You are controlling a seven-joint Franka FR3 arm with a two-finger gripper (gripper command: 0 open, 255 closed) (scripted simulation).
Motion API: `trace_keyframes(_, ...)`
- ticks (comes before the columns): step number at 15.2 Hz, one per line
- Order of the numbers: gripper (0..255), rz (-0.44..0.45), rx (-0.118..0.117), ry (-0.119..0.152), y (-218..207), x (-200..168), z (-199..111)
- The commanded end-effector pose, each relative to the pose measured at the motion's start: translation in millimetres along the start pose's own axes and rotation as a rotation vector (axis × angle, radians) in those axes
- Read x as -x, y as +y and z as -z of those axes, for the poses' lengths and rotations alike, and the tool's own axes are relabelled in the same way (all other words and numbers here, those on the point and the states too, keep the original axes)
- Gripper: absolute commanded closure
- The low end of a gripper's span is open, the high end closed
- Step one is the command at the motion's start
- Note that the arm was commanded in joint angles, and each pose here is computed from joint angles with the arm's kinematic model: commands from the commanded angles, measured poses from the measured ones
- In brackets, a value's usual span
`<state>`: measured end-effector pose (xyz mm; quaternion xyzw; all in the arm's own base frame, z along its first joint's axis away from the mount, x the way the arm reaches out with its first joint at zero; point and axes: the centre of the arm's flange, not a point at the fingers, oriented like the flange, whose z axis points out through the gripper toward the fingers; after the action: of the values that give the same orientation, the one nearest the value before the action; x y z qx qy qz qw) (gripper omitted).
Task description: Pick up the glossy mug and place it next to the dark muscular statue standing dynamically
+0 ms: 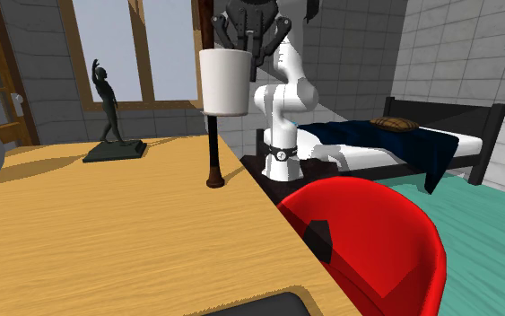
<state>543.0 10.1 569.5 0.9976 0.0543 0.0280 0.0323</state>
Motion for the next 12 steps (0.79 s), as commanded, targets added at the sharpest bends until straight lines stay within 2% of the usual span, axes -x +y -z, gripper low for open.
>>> trace_keyframes(1,255,0.000,0.000,0.000,0.9,0.2,12.6)
trace_keyframes(12,255,0.000,0.000,0.000,4.8,-2.8,70.5)
